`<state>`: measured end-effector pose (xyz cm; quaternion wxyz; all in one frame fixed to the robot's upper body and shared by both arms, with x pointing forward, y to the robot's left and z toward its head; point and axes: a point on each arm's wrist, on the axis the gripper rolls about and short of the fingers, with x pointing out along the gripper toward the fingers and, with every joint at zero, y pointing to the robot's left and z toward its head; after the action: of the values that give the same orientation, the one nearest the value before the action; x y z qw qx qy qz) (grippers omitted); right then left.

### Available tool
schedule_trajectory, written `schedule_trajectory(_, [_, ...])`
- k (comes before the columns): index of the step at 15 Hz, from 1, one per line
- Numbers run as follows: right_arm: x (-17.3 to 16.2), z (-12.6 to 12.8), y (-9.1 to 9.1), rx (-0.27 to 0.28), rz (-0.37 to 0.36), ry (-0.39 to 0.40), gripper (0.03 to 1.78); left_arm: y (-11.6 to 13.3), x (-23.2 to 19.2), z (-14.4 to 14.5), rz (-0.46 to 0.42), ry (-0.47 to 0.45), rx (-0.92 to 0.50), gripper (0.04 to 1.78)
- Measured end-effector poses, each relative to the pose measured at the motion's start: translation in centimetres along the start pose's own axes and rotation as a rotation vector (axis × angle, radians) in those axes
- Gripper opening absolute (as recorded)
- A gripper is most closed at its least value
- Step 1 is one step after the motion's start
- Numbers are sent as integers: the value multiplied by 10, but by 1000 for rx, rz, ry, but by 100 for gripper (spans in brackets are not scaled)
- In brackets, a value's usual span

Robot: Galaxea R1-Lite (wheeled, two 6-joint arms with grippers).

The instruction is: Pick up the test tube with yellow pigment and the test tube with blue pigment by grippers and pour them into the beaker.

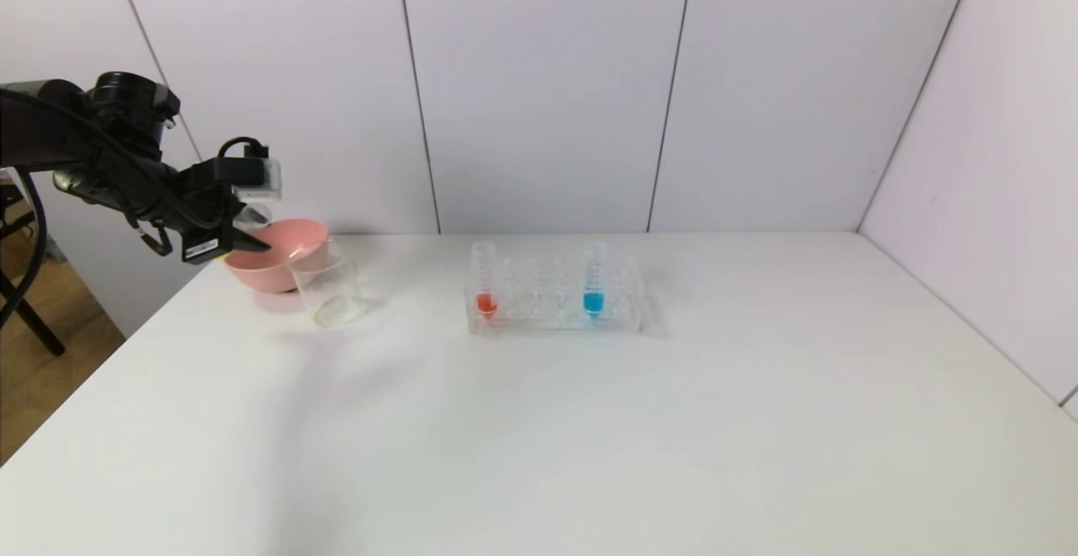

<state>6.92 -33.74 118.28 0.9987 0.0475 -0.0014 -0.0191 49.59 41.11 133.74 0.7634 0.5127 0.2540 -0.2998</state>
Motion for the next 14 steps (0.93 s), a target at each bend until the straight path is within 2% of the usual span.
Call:
schedule_trajectory(4, [0, 0, 0, 0, 0, 0, 171, -2, 6, 4, -12, 17, 61, 54])
schedule_trajectory(7, [0, 0, 0, 0, 0, 0, 171, -2, 8, 7, -10, 74, 124, 54])
schedule_trajectory(14, [0, 0, 0, 0, 0, 0, 171, -4, 11, 12, -10, 116, 137, 54])
